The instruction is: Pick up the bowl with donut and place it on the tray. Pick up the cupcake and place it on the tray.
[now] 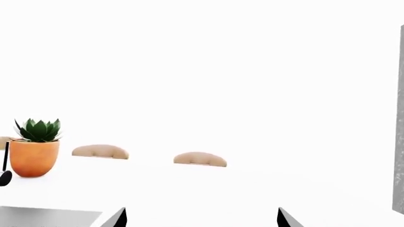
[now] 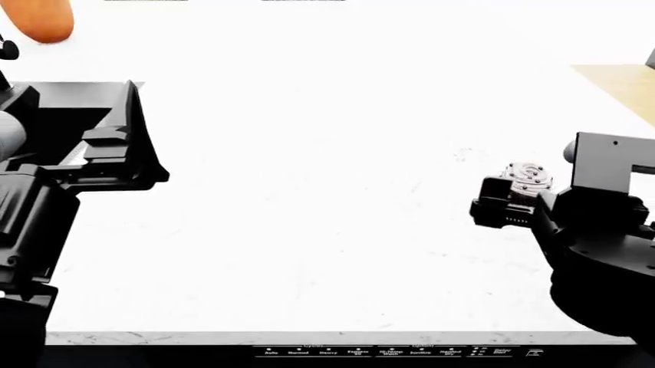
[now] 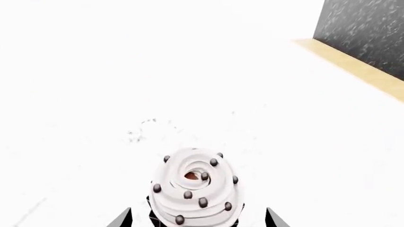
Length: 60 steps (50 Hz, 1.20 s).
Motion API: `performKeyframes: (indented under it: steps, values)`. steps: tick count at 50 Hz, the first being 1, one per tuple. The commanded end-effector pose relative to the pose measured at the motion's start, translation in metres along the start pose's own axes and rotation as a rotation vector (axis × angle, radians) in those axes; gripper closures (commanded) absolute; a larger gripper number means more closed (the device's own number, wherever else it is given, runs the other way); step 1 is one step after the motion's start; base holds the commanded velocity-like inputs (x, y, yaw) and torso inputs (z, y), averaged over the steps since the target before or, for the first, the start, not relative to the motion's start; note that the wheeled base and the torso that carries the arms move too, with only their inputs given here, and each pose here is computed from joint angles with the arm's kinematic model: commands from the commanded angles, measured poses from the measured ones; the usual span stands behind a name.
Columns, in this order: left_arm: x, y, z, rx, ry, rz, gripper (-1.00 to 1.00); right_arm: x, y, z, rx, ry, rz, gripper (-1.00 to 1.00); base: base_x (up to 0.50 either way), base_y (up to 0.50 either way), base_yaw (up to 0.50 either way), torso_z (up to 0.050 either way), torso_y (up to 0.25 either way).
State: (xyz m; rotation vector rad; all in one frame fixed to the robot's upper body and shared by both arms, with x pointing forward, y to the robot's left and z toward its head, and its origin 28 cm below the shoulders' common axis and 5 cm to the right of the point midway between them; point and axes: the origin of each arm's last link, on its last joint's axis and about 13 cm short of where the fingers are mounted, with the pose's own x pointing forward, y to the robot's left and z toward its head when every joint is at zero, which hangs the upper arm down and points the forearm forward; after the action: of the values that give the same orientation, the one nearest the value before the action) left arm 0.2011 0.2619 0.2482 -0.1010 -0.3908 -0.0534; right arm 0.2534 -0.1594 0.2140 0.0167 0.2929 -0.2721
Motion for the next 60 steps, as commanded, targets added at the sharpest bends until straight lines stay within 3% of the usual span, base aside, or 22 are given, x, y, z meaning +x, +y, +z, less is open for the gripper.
performKeyframes:
  steps: [1,60]
  values:
    - [0.002,0.001,-0.002,-0.002,0.004,0.003,-1.00,0.008,0.003,-0.004,-0.005,0.023,0.007,-1.00,0.00,0.00,0.00,0.000,0.000]
    - [0.006,0.002,-0.009,-0.011,0.018,-0.002,-1.00,0.033,0.005,-0.009,0.019,0.040,-0.021,-1.00,0.00,0.00,0.00,0.000,0.000]
